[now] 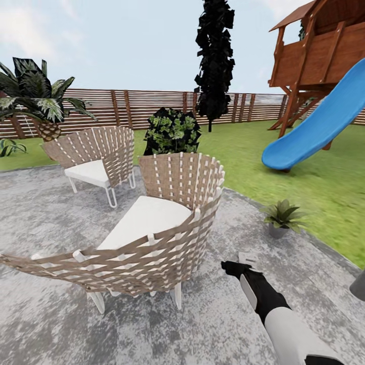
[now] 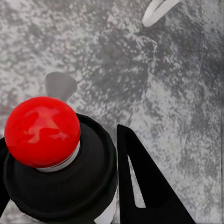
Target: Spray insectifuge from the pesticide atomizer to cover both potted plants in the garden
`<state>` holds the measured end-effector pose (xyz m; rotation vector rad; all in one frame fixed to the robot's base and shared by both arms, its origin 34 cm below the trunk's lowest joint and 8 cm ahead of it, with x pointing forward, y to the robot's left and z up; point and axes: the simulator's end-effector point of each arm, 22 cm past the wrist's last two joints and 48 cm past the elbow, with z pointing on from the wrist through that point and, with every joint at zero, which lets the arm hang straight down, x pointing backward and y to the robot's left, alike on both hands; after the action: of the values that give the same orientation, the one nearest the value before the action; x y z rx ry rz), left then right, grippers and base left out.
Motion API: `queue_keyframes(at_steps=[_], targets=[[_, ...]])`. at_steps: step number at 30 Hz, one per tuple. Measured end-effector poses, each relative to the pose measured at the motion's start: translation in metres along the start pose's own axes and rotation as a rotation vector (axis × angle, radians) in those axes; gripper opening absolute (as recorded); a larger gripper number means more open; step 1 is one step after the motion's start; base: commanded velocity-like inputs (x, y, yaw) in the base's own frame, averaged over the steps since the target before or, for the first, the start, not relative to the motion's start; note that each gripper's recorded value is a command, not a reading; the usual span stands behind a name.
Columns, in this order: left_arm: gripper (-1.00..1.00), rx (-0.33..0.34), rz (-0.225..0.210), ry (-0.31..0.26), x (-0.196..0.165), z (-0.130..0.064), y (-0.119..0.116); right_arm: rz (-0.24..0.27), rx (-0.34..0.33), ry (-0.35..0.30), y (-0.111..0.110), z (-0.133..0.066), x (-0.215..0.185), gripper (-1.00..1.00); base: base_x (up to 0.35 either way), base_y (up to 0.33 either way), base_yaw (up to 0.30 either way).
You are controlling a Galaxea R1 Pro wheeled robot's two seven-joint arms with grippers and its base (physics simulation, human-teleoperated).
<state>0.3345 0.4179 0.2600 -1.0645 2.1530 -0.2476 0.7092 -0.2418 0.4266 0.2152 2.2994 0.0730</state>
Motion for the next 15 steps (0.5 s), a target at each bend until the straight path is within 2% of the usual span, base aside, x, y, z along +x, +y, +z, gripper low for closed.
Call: queue_keyframes(at_steps=[3, 8, 12, 15], targets=[[-1.0, -0.001, 0.0, 0.0, 0.0, 0.0, 0.0, 0.001, 0.025, 0.0, -0.005, 0.0, 0.001, 1.0, 0.228, -0.236, 0.011], [-1.0, -0.001, -0.001, 0.001, 0.001, 0.0, 0.0, 0.002, 0.03, 0.0, -0.005, 0.0, 0.001, 1.0, 0.248, -0.222, 0.031], [-1.0, -0.002, -0.002, 0.001, 0.001, 0.0, 0.0, -0.004, 0.028, 0.004, -0.004, 0.0, 0.001, 1.0, 0.296, -0.115, 0.232], [-1.0, -0.002, -0.003, 0.001, 0.001, 0.0, 0.0, -0.006, 0.028, -0.048, -0.005, -0.004, -0.024, 1.0, 0.308, -0.074, 0.269]])
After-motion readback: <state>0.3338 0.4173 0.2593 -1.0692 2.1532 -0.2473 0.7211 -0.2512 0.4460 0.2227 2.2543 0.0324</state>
